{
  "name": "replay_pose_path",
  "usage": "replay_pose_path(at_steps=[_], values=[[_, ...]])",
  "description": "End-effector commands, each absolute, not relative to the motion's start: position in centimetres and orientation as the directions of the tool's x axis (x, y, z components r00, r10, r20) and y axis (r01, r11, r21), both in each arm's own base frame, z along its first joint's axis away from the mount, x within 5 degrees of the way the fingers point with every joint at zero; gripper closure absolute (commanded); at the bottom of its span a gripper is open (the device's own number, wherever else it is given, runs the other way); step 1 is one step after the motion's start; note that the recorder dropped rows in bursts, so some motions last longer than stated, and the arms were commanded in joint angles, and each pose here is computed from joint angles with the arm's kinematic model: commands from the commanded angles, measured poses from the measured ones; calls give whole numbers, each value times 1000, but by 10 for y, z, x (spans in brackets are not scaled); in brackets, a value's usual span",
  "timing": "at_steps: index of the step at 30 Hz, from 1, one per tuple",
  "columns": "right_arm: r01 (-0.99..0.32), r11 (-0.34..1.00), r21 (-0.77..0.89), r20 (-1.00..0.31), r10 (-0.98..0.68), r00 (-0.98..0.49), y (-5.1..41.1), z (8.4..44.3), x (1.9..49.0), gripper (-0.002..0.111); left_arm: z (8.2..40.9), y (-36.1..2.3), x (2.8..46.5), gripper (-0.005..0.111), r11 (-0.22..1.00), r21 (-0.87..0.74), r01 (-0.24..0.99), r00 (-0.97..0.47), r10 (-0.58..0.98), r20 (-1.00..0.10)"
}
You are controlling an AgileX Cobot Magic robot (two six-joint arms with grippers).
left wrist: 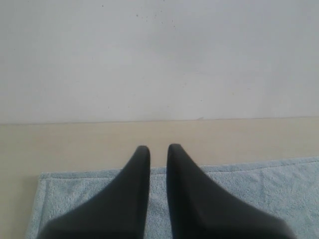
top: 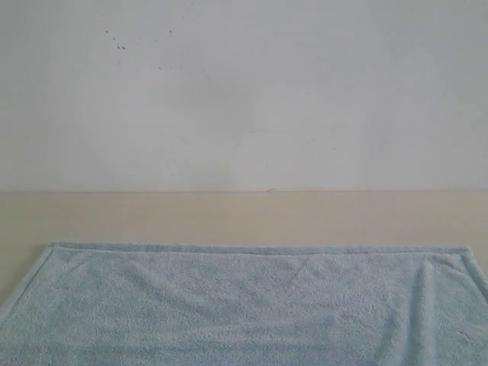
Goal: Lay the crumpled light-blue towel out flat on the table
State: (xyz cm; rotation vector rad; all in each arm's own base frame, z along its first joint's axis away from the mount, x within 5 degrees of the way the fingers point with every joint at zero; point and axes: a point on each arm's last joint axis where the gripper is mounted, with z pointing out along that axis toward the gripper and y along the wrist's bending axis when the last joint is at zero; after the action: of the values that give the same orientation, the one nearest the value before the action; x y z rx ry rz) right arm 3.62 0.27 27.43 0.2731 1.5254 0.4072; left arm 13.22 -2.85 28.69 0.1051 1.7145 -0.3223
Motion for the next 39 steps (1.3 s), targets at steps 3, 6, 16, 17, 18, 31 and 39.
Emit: replay_pose_path(at_steps=[3, 6, 16, 17, 18, 31, 39], values=[[-146, 967, 207, -978, 199, -62, 10, 255, 40, 107, 287, -29, 131, 93, 952, -160, 261, -169, -119, -979], [-167, 979, 114, -993, 108, -44, 12, 255, 40, 107, 287, -29, 131, 93, 952, -158, 261, -168, -116, -979], [-149, 983, 106, -989, 89, -118, 11, 223, 48, 107, 287, -29, 131, 93, 952, -158, 261, -168, -116, -979], [-143, 985, 101, -989, 83, -123, 11, 220, 49, 107, 287, -29, 131, 93, 952, -158, 261, -168, -116, -979], [-137, 986, 98, -989, 82, -122, 10, 218, 50, 107, 287, -29, 131, 93, 952, -158, 261, -168, -116, -979], [-103, 990, 93, -988, 79, -132, 8, 194, 55, 107, 287, -29, 131, 93, 953, -158, 258, -168, -116, -979], [-103, 990, 92, -988, 78, -132, 8, 194, 55, 107, 287, -29, 131, 93, 953, -158, 258, -168, -116, -979]])
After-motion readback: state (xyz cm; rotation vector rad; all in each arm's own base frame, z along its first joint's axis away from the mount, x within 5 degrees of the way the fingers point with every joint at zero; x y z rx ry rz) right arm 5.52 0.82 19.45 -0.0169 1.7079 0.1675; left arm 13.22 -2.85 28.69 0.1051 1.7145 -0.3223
